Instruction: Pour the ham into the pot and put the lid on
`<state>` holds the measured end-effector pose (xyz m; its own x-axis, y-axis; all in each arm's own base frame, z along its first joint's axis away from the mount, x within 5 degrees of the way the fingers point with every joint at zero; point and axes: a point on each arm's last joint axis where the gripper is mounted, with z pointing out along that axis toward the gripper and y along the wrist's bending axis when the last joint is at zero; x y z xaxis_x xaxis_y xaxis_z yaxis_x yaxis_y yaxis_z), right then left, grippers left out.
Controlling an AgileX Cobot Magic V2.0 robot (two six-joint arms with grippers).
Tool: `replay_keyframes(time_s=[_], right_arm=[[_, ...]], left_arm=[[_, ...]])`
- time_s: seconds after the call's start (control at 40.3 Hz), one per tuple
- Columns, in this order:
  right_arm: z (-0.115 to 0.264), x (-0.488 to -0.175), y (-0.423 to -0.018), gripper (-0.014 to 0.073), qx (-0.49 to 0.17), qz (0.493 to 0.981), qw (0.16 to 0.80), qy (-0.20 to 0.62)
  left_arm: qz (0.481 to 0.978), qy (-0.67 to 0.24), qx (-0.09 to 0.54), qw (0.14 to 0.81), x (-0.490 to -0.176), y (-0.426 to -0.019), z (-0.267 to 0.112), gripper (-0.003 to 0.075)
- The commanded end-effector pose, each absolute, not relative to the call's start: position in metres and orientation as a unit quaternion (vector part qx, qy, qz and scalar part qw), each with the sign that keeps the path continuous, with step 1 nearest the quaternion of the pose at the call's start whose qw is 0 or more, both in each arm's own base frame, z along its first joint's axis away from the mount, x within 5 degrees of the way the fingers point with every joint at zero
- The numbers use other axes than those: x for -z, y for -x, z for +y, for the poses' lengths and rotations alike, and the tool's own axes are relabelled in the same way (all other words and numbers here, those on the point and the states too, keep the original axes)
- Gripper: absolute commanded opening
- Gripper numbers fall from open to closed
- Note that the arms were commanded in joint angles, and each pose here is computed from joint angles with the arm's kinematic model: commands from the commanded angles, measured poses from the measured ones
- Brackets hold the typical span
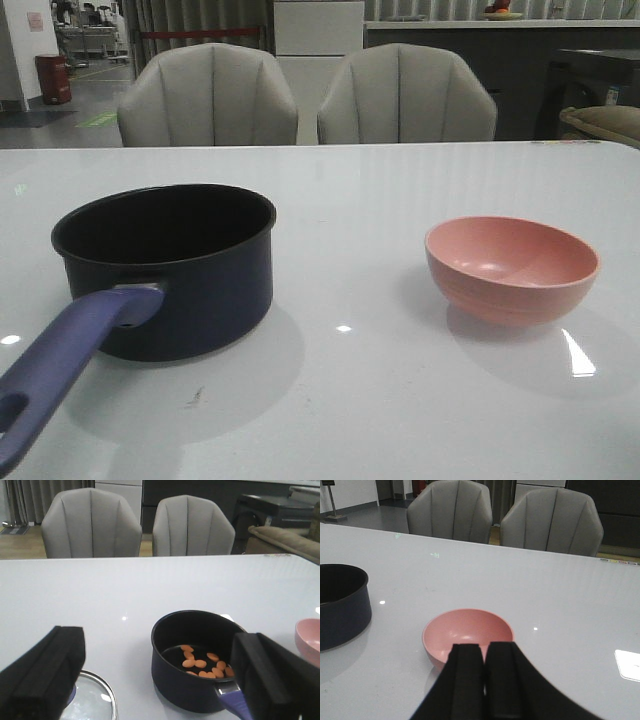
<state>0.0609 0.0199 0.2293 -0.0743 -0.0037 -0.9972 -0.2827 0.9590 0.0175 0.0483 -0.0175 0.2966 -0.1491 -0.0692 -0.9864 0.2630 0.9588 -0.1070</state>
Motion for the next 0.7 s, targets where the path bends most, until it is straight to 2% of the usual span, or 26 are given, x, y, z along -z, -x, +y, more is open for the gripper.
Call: replay_keyframes(time_s=[0.0,0.248,0.372,0.67], right_arm=[[0.017,-0.245,-0.062,0.0150,-0.096,0.694,0.709,0.084],[0.017,-0.245,-0.062,0.0150,-0.096,0.694,0.709,0.084],[0.017,-0.245,-0.062,0.0150,-0.096,0.694,0.709,0.084],[0.017,-0.245,-0.062,0.0150,-0.096,0.694,0.709,0.084]], left_arm=[[0.734,-0.065,0.127,0.664,-0.318,-0.053,-0.018,0.0669],[0.788,-0.066,0.109,0.603,-0.329,-0.083,-0.023,0.0691],[0.814,-0.009,0.100,0.572,-0.332,-0.106,-0.018,0.0691],[0.891,0.064,0.060,0.445,-0.312,-0.166,0.001,0.0691]])
